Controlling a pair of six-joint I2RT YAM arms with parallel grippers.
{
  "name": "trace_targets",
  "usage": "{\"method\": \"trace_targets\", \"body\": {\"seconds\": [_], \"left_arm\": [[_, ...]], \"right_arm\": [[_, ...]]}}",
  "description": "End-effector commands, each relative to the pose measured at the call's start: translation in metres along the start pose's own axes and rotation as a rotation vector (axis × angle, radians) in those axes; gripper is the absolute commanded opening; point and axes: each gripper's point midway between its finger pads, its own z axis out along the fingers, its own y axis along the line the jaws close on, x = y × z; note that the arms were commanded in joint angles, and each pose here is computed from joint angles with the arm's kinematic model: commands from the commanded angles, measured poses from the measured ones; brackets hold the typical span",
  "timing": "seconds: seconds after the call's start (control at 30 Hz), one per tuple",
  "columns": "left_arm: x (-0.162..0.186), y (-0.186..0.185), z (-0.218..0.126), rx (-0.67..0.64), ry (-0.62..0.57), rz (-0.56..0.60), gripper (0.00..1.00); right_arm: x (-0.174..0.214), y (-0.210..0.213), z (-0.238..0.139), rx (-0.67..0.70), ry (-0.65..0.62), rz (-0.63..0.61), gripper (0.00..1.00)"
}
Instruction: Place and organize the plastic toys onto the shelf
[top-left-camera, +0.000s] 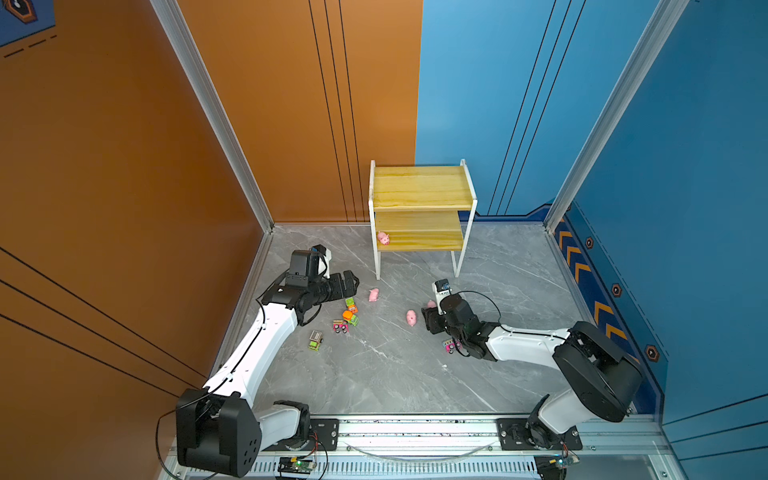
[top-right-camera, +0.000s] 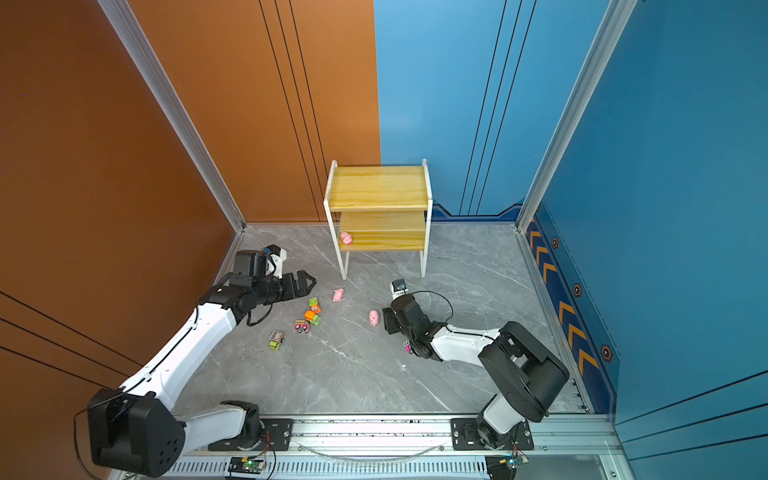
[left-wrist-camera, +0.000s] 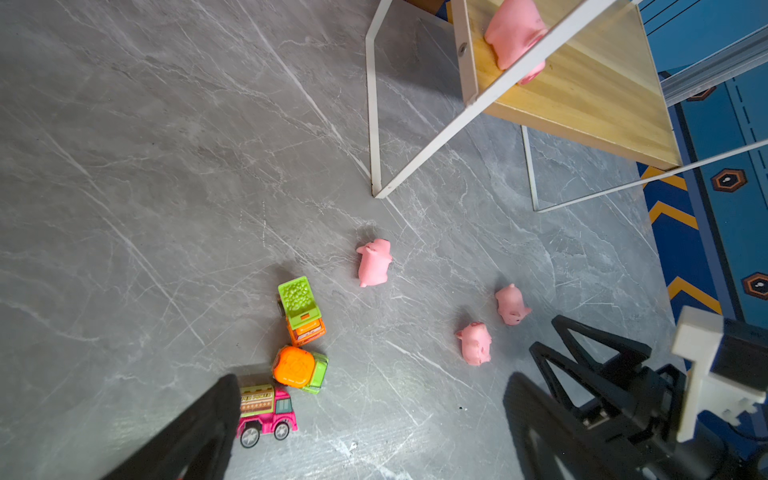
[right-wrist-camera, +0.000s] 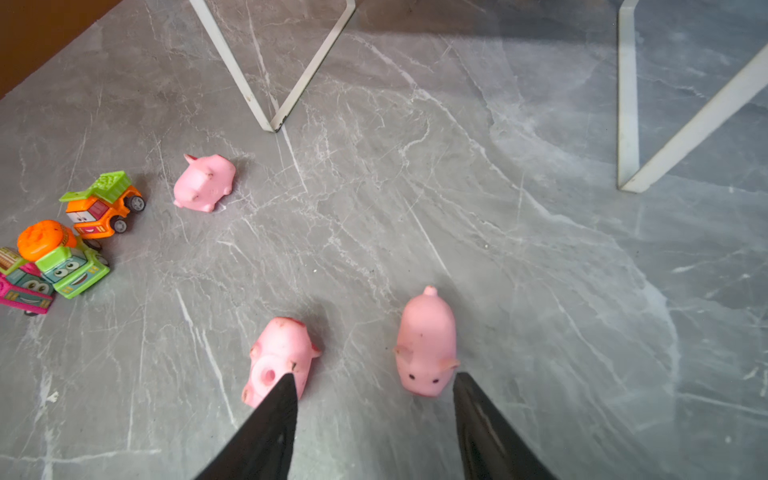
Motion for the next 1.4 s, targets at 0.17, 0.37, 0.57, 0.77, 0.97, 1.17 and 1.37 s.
{"method": "trace_targets", "body": {"seconds": [0.17, 0.37, 0.57, 0.77, 0.97, 1.17, 1.37], "left_arm": [[0.004, -0.007, 0.002, 0.032, 0.007, 0.011, 1.00], [0.004, -0.010, 0.001, 0.042, 0.007, 0.011, 1.00], [0.003, -0.010, 0.001, 0.044, 0.006, 0.011, 1.00], [0.003, -0.009, 0.001, 0.045, 0.009, 0.007, 1.00], [0.003, -0.008, 0.003, 0.042, 0.011, 0.004, 1.00], [0.003, -0.008, 0.004, 0.041, 0.015, 0.003, 1.00], [0.004, -0.006, 0.005, 0.037, 0.018, 0.001, 1.00]], "right_arm": [[0.011, -0.027, 0.011, 0.138, -0.095, 0.109, 0.58], [0.016, -0.029, 0.022, 0.126, -0.091, 0.113, 0.56], [0.017, -0.038, 0.032, 0.133, -0.085, 0.123, 0.51], [0.014, -0.036, 0.038, 0.106, -0.082, 0.122, 0.49], [0.014, -0.031, 0.043, 0.073, -0.080, 0.110, 0.44], [0.012, -0.027, 0.045, 0.058, -0.075, 0.099, 0.34], [0.004, -0.025, 0.038, 0.047, -0.094, 0.080, 0.20]]}}
